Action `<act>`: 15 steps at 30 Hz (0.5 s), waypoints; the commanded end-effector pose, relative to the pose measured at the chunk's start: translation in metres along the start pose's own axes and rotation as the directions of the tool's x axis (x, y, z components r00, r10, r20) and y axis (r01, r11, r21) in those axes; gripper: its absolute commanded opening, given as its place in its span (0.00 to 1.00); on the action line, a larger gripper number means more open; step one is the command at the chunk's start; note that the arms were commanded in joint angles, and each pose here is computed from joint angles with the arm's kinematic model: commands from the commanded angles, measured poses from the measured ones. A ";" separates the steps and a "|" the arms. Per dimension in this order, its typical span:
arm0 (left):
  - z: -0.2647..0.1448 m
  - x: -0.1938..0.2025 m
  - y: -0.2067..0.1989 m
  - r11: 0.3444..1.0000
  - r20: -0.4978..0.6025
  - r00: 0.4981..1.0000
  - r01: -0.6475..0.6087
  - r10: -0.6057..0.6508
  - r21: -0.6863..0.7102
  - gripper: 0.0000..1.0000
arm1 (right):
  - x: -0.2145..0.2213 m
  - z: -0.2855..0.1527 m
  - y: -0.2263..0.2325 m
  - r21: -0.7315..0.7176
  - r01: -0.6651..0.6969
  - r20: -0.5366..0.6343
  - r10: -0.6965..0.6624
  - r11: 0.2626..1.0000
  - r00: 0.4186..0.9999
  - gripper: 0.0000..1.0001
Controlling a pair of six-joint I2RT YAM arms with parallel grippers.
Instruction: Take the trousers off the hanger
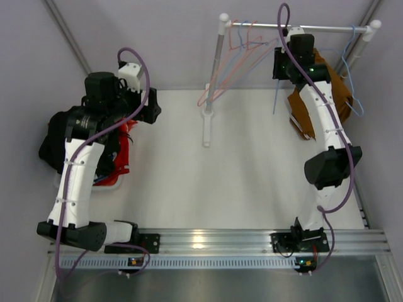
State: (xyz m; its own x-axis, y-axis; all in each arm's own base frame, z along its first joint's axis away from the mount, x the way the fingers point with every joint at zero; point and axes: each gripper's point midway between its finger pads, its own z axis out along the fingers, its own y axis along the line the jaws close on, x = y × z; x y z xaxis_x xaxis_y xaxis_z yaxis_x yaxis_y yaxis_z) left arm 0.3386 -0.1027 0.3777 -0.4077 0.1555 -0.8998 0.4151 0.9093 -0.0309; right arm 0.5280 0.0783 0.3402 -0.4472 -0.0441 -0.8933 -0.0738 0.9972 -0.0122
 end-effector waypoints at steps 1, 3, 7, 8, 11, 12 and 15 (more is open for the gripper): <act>-0.004 -0.017 0.009 0.998 0.067 0.997 -0.034 0.038 -0.057 0.99 | -0.028 -0.040 0.016 -0.067 -0.002 0.099 0.008 0.998 0.995 0.35; 0.000 -0.019 0.012 0.997 0.069 0.997 -0.039 0.043 -0.067 0.99 | -0.026 -0.056 0.014 -0.071 -0.008 0.109 0.015 0.997 0.994 0.38; 0.009 -0.029 0.012 0.998 0.078 0.997 0.000 0.005 -0.057 0.99 | -0.025 -0.086 0.012 -0.104 -0.045 0.126 0.058 0.994 0.990 0.52; 0.020 -0.026 0.011 0.999 0.053 0.999 0.011 -0.009 -0.036 0.99 | -0.030 -0.101 0.007 -0.101 -0.056 0.150 0.070 0.993 0.986 0.61; 0.035 -0.026 0.004 0.999 0.025 0.999 0.035 -0.035 0.018 0.99 | -0.029 -0.131 0.012 -0.158 -0.077 0.179 0.105 0.984 0.978 0.79; 0.042 -0.022 0.003 0.999 0.014 0.999 0.042 -0.043 0.029 0.99 | -0.013 -0.130 0.015 -0.177 -0.090 0.150 0.117 0.980 0.982 0.85; 0.054 -0.020 0.007 0.997 0.007 0.998 0.070 -0.070 0.014 0.99 | 0.001 -0.158 0.020 -0.231 -0.089 0.185 0.133 0.969 0.974 0.99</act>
State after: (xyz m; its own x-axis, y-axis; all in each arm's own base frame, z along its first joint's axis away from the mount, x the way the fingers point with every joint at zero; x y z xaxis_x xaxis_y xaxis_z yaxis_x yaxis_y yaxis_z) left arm 0.3835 -0.1118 0.3619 -0.4574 0.1324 -0.8794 0.3944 0.9165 -0.0672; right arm 0.4081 0.0800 0.3872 -0.3715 0.0556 -0.9268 -0.1654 0.9783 0.1250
